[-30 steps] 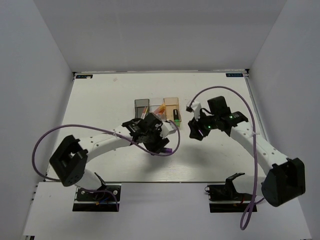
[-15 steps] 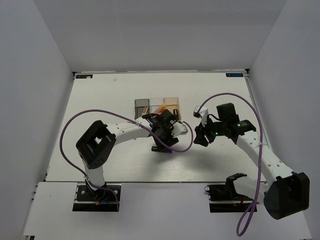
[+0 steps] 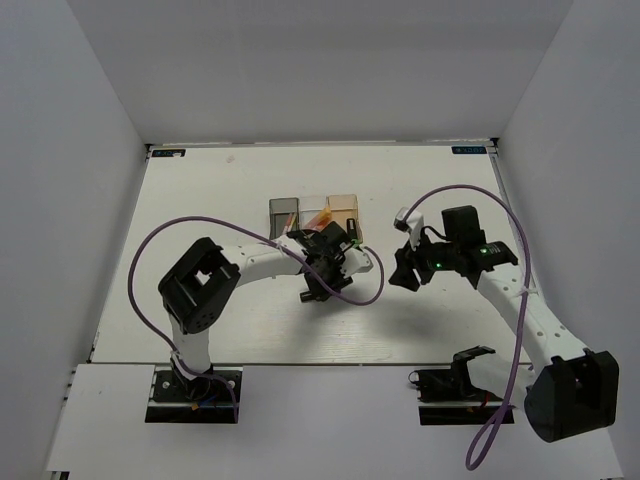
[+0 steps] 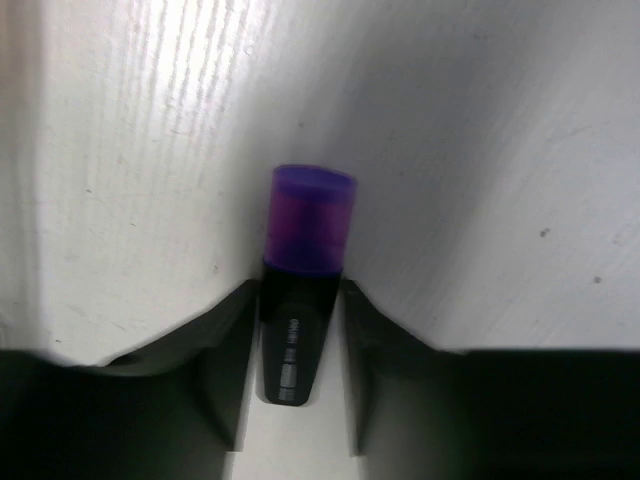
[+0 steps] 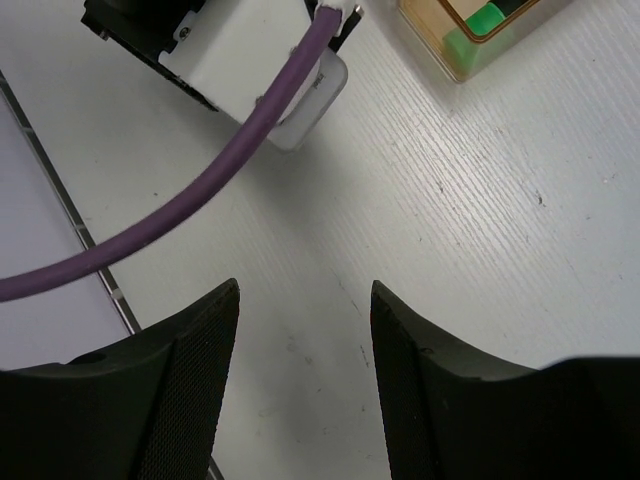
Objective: Sort the stationery into containers
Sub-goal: Pick up the pen from the center of the board.
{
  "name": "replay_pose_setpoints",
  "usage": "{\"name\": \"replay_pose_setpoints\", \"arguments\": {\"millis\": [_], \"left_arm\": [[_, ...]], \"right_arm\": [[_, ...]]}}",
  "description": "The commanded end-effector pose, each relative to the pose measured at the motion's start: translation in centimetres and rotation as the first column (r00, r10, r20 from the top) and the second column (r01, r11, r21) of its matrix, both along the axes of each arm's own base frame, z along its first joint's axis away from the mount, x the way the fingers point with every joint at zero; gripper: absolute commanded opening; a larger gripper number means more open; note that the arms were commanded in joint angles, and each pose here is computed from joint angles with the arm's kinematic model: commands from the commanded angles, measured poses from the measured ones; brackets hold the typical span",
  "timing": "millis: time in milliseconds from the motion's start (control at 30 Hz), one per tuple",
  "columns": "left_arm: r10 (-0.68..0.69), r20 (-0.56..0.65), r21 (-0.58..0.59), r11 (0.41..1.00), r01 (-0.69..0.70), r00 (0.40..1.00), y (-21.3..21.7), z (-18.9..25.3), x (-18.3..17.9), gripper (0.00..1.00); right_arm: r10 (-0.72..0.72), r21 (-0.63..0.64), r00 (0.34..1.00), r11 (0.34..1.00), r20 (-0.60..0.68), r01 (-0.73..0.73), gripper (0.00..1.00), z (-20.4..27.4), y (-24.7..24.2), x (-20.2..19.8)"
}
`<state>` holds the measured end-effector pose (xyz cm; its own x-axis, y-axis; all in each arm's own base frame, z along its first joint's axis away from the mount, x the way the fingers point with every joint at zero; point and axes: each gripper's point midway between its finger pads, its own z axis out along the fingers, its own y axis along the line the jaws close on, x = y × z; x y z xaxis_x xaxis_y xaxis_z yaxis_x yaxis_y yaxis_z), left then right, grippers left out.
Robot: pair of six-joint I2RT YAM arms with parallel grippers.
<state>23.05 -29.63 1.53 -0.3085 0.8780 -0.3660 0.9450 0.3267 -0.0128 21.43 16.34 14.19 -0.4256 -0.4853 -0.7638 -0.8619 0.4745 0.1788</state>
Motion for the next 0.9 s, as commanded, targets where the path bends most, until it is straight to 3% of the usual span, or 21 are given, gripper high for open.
{"name": "replay_pose_setpoints", "arguments": {"millis": [0, 67, 100, 200, 267, 367, 433, 467, 533, 633, 800, 833, 867], "left_arm": [[0.004, -0.037, 0.047, 0.999, -0.002, 0.999, 1.4, -1.8, -1.3, 0.42], [0.014, -0.037, 0.051, 0.999, -0.012, 0.999, 1.6, -1.9, -1.6, 0.28], [0.016, -0.033, 0.047, 0.999, -0.014, 0.999, 1.6, -1.7, -1.6, 0.17], [0.013, -0.02, 0.04, 0.999, -0.013, 1.0, 1.3, -0.7, -2.0, 0.02], [0.025, -0.008, 0.015, 1.0, -0.024, 1.0, 0.7, 0.9, -2.0, 0.0], [0.06, 0.05, -0.129, 0.99, -0.053, 0.997, -1.6, 6.4, -1.4, 0.0], [0.115, 0.057, -0.252, 0.963, -0.098, 0.992, -3.6, 9.6, -0.6, 0.0], [0.148, 0.084, -0.311, 0.944, -0.115, 0.985, -3.9, 11.9, 0.1, 0.0], [0.234, 0.065, -0.418, 0.889, -0.186, 0.97, -5.4, 15.3, 1.7, 0.0], [0.394, 0.046, -0.518, 0.795, -0.316, 0.918, -6.4, 19.2, 5.6, 0.0], [0.613, 0.037, -0.592, 0.65, -0.477, 0.789, -7.4, 19.8, 12.1, 0.0], [0.691, 0.026, -0.617, 0.58, -0.532, 0.723, -6.7, 20.8, 14.0, 0.0], [0.704, 0.013, -0.643, 0.55, -0.533, 0.71, -7.2, 21.7, 15.0, 0.0]], "right_arm": [[0.004, 0.05, 1.0, 0.999, 0.03, -0.006, 0.59, 1.0, 0.3, 0.1], [-0.001, 0.053, 1.0, 0.999, 0.025, -0.001, 0.59, 0.9, 0.1, 0.0], [-0.006, 0.056, 0.999, 0.998, 0.032, 0.004, 0.59, 1.1, 0.0, 0.1], [-0.02, 0.058, 0.999, 0.998, 0.035, 0.018, 0.59, 1.2, -0.2, 0.2], [-0.04, 0.053, 0.998, 0.998, 0.039, 0.038, 0.62, 1.3, -0.5, 0.4], [-0.102, 0.026, 0.994, 0.995, 0.046, 0.101, 0.63, 1.1, -1.3, 1.1], [-0.15, 0.004, 0.987, 0.989, 0.065, 0.15, 0.53, 1.1, -2.0, 1.8], [-0.159, 0.002, 0.985, 0.987, 0.061, 0.159, 0.31, 1.0, -2.1, 1.9], [-0.194, 0.0, 0.979, 0.981, 0.058, 0.195, 0.04, 0.9, -2.5, 2.3], [-0.212, 0.002, 0.976, 0.977, 0.056, 0.212, 0.0, 1.0, -2.6, 2.3], [-0.242, 0.015, 0.968, 0.97, 0.06, 0.241, 0.0, 1.0, -2.9, 2.6], [-0.241, 0.018, 0.969, 0.971, 0.062, 0.24, 0.0, 1.0, -2.9, 2.6], [-0.243, 0.02, 0.968, 0.97, 0.056, 0.242, 0.0, 1.0, -2.8, 2.5]]}}
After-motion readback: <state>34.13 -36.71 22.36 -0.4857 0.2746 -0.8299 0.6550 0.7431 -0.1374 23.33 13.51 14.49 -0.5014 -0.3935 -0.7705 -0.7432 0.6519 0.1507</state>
